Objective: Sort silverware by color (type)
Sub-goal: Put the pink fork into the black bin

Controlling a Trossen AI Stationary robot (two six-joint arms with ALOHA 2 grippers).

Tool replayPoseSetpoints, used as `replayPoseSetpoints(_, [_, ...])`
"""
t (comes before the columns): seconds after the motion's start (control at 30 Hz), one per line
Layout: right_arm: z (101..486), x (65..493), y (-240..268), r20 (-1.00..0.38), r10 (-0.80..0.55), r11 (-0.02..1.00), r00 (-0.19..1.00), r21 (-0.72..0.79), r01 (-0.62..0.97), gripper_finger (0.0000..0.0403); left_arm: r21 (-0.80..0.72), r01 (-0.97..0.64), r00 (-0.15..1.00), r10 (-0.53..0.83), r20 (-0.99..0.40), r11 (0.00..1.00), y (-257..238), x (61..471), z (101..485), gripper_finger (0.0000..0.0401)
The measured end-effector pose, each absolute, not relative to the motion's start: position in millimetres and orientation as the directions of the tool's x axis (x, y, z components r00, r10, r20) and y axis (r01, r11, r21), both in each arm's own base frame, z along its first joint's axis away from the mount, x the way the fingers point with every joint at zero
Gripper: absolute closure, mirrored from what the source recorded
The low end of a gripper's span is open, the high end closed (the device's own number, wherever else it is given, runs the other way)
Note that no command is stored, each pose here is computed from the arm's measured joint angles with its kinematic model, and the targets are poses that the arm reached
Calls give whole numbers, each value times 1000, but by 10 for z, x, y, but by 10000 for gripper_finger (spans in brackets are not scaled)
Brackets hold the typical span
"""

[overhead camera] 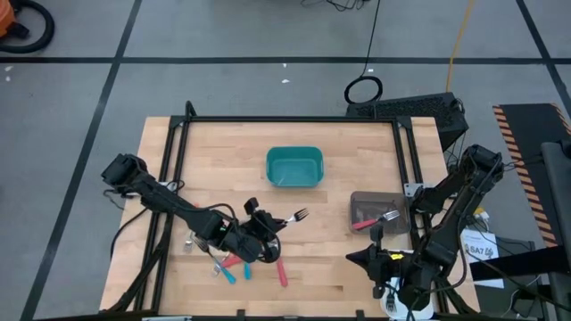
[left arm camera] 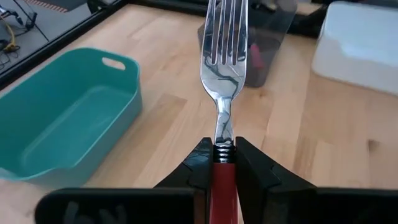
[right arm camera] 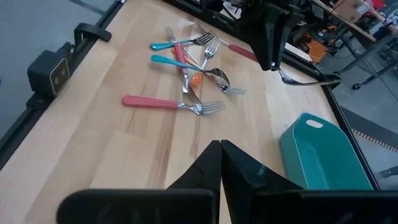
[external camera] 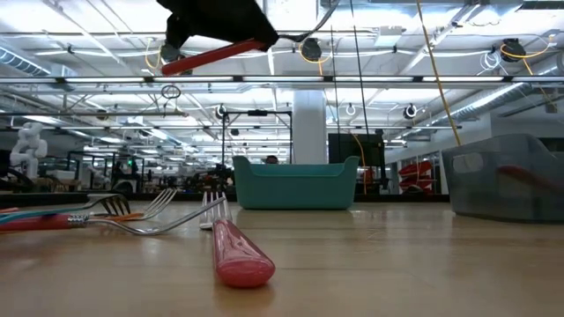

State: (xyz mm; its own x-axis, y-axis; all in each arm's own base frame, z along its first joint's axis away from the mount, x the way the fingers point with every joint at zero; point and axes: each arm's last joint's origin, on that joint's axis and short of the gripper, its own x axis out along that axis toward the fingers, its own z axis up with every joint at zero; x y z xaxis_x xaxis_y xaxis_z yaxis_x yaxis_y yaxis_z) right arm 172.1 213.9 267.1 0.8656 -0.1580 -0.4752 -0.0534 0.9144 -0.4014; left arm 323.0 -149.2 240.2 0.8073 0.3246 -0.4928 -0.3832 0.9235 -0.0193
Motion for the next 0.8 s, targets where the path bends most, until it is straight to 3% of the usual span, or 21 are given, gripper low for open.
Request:
replayPoseSetpoints(0.4, [2701,1744,2154,-460,-146,928,876,-371,-40,398,-88,-248,896,194,-400,965,-1548,3480,2360,359])
replayPoseSetpoints(0.8, [2788,1745,2166,-457,-145,909,878,-412,-64,395,-125,-263,893,192,-408,957,-1432,3567,2313,360])
